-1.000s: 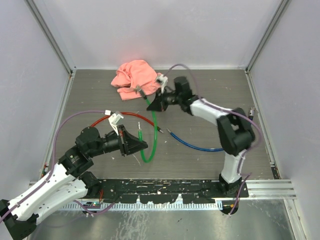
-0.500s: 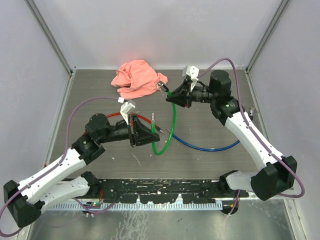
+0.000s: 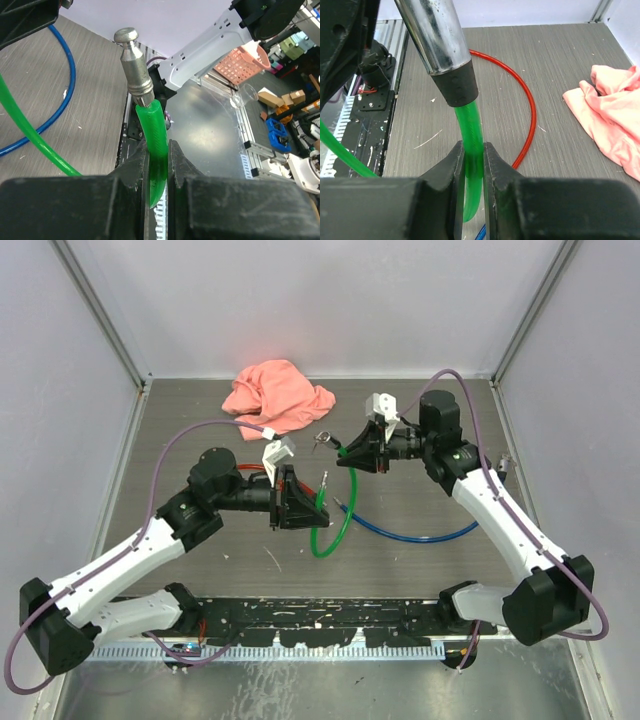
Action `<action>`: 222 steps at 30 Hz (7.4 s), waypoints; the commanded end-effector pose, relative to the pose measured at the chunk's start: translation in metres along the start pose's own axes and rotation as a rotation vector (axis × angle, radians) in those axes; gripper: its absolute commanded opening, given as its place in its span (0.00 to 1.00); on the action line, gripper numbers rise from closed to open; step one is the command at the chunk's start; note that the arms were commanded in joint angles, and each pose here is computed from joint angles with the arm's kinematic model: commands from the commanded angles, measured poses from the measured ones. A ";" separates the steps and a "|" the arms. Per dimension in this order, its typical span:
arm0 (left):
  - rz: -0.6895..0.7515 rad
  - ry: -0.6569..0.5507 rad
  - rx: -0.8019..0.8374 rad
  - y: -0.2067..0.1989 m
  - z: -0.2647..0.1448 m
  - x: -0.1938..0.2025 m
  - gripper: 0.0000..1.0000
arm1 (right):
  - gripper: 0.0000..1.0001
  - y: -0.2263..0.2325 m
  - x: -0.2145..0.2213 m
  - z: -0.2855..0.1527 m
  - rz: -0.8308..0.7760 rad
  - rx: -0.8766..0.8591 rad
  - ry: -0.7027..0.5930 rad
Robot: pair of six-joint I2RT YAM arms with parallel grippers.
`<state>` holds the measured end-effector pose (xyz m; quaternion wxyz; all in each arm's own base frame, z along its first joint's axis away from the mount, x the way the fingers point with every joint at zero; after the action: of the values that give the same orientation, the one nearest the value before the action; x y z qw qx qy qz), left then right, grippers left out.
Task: Lock with the key
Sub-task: Lock the lock.
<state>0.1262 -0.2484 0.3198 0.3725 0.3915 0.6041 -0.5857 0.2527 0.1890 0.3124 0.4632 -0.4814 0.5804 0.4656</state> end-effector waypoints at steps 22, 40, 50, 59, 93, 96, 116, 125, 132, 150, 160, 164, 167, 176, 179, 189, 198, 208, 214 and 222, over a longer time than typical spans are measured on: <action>0.189 0.046 -0.057 0.019 -0.002 -0.026 0.00 | 0.01 0.048 -0.021 -0.011 -0.122 -0.260 -0.035; 0.200 0.045 -0.049 0.024 -0.009 -0.033 0.00 | 0.01 0.050 -0.016 -0.006 -0.141 -0.277 -0.014; 0.174 0.076 0.009 0.022 -0.008 -0.026 0.00 | 0.01 0.047 -0.013 -0.003 -0.116 -0.269 -0.009; 0.184 0.091 -0.016 0.025 -0.011 -0.031 0.00 | 0.01 0.051 -0.006 0.001 -0.158 -0.286 0.016; 0.295 0.243 0.106 0.047 -0.032 -0.010 0.00 | 0.01 0.054 0.024 0.028 -0.194 -0.318 0.376; 0.238 0.201 0.117 0.051 -0.028 0.000 0.00 | 0.02 0.053 0.019 0.027 -0.206 -0.287 0.369; 0.168 0.042 0.102 0.063 -0.015 0.016 0.00 | 0.38 0.057 0.002 0.019 -0.187 -0.264 0.281; 0.178 0.055 0.103 0.060 -0.018 0.020 0.00 | 0.68 0.069 -0.006 0.010 -0.193 -0.329 0.212; 0.160 0.063 0.107 0.060 -0.018 0.024 0.00 | 0.71 0.073 -0.013 0.011 -0.159 -0.344 0.166; 0.160 0.064 0.130 0.054 -0.020 0.025 0.00 | 0.41 0.065 -0.014 0.016 -0.024 -0.340 0.107; 0.207 -0.034 0.086 0.049 -0.019 0.006 0.00 | 0.08 0.072 -0.005 0.024 -0.017 -0.397 0.136; 0.236 -0.082 0.129 0.042 -0.020 -0.003 0.00 | 0.06 0.080 -0.003 0.025 -0.048 -0.473 0.140; 0.213 -0.081 0.149 0.043 -0.021 -0.005 0.00 | 0.06 0.086 -0.005 0.020 -0.080 -0.489 0.136; 0.056 -0.124 0.369 0.043 -0.010 -0.020 0.00 | 0.06 0.094 0.007 0.032 -0.138 -0.528 0.194; 0.034 -0.126 0.367 0.051 -0.007 -0.016 0.00 | 0.11 0.090 0.001 0.029 -0.167 -0.484 0.197; 0.193 -0.013 0.114 0.058 -0.006 0.014 0.00 | 0.58 0.069 -0.016 0.008 -0.153 -0.286 0.155; 0.250 -0.048 -0.044 0.057 -0.017 0.021 0.00 | 0.86 0.061 -0.029 -0.015 -0.174 -0.167 0.143; 0.386 -0.139 -0.353 0.047 -0.035 0.012 0.00 | 0.87 0.060 -0.053 -0.039 -0.235 -0.067 0.104; 0.506 -0.199 -0.620 0.040 -0.036 0.008 0.00 | 0.87 0.064 -0.091 -0.046 -0.292 -0.031 0.079; 0.499 -0.255 -0.858 0.042 -0.022 -0.003 0.00 | 0.75 0.075 -0.120 -0.045 -0.173 -0.041 -0.024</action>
<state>0.1478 -0.2290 0.2715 0.6190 0.3431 0.6412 -0.2967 0.1927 0.1636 0.4267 0.5036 -0.5826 0.5062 0.3883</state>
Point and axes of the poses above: each gripper's point midway between its finger pads, its own z axis out along the fingers, its own y axis along the line the jaws close on, x = y × z, the point moved 7 cm from there along -z, back along the fingers, and after that the axes turned 7 degrees about z, right-handed, at the moved point
